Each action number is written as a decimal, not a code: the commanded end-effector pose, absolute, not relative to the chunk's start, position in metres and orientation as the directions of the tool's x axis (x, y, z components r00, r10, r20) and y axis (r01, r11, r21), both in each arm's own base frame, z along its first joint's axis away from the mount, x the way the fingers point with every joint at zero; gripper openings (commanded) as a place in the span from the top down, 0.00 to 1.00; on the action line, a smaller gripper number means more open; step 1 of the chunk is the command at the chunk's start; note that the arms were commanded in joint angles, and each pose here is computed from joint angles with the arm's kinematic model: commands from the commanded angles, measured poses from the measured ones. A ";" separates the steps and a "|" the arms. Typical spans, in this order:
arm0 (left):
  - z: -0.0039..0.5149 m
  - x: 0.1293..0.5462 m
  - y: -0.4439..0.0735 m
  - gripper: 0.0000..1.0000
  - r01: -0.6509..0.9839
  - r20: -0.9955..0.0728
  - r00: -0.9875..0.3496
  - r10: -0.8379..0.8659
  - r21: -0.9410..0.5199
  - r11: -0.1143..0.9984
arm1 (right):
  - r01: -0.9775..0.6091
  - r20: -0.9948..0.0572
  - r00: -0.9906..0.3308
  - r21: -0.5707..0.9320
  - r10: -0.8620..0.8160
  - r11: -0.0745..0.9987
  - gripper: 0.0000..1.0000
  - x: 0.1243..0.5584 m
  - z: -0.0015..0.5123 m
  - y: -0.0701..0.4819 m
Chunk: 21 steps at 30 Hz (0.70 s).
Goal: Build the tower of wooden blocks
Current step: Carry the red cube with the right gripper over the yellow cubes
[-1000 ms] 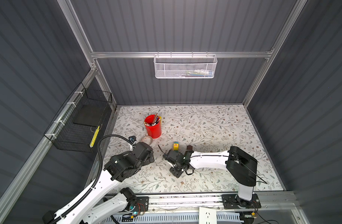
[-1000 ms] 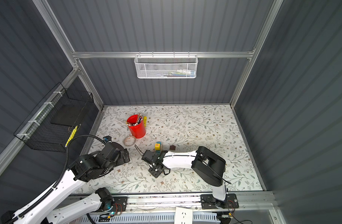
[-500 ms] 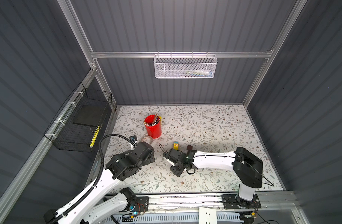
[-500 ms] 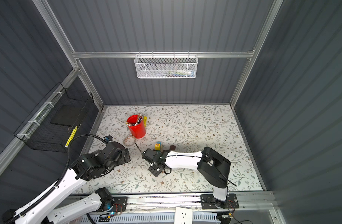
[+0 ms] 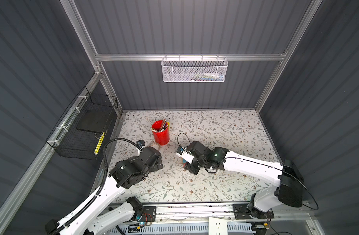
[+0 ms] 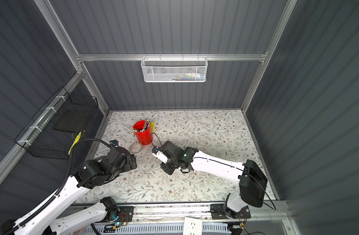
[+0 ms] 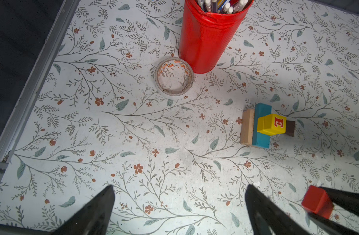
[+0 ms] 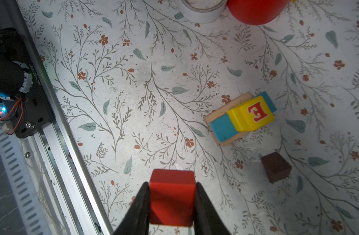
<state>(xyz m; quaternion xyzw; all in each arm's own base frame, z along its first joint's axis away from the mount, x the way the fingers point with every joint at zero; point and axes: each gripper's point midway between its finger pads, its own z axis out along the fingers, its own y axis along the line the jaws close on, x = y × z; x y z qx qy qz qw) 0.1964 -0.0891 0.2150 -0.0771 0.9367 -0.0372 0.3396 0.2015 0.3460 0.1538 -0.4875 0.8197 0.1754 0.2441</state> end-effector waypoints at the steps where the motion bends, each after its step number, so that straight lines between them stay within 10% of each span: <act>1: 0.220 0.197 -0.092 0.00 -0.086 -0.629 -0.766 -0.132 -0.104 0.991 | -0.937 -0.567 -0.316 0.060 -0.761 0.345 0.83 0.196 0.169 0.341; 21: 0.176 0.213 -0.112 0.00 -0.103 -0.609 -0.778 -0.157 -0.124 0.987 | -0.997 -0.361 -0.049 -0.042 -0.931 0.068 0.84 0.264 0.147 0.338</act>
